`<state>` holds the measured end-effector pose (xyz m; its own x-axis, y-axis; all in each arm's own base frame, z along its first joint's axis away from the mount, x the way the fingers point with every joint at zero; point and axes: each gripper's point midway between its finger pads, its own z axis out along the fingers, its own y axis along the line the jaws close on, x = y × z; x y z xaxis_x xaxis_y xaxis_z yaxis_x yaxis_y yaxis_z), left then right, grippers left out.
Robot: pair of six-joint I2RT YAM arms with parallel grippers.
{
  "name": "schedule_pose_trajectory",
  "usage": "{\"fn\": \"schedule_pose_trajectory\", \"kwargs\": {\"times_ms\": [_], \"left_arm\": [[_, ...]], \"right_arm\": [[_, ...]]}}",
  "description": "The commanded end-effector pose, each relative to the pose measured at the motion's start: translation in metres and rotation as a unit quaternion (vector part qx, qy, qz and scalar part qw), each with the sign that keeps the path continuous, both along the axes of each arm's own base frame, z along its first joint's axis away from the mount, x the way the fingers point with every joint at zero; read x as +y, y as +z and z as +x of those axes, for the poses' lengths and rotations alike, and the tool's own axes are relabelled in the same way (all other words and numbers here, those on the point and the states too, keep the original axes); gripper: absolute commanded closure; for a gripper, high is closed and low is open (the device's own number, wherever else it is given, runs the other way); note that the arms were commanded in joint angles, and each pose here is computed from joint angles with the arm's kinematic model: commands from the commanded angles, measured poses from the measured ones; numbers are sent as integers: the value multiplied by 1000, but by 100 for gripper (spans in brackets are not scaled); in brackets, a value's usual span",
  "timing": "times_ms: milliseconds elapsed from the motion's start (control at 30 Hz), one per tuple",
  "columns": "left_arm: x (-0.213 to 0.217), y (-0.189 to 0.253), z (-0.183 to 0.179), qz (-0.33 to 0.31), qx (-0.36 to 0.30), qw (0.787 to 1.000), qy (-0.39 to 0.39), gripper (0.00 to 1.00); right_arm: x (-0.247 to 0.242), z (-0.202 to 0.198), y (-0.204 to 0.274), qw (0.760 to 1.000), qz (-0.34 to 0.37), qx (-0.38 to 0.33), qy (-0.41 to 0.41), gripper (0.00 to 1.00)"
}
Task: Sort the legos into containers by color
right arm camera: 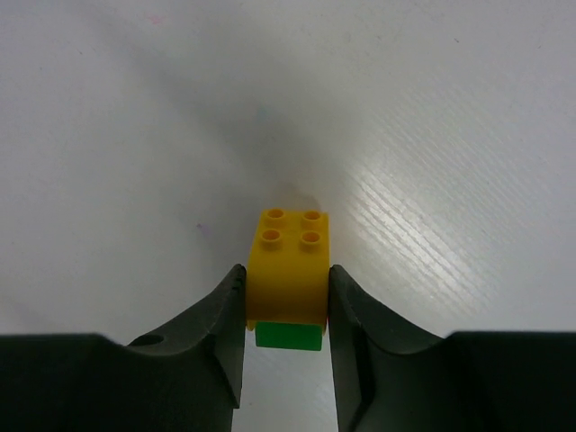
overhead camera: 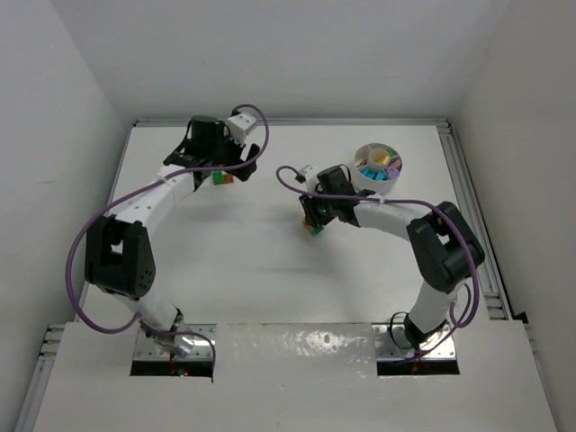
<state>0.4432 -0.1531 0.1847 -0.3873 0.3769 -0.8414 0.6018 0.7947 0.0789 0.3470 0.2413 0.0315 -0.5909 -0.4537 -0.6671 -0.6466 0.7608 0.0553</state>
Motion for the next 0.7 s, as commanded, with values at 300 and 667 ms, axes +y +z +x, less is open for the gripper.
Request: {"fn": "schedule_pose_trajectory", "kwargs": {"times_ms": [300,667], "left_arm": [[-9,68,-3,-12,-170,984,-49,18],[-5,113,-8,156,-533,831,-36,15]], "right_arm": [[4,126,183,927,227,-102,-281,100],[71,145,265,834,450,-58,-314,100]]}}
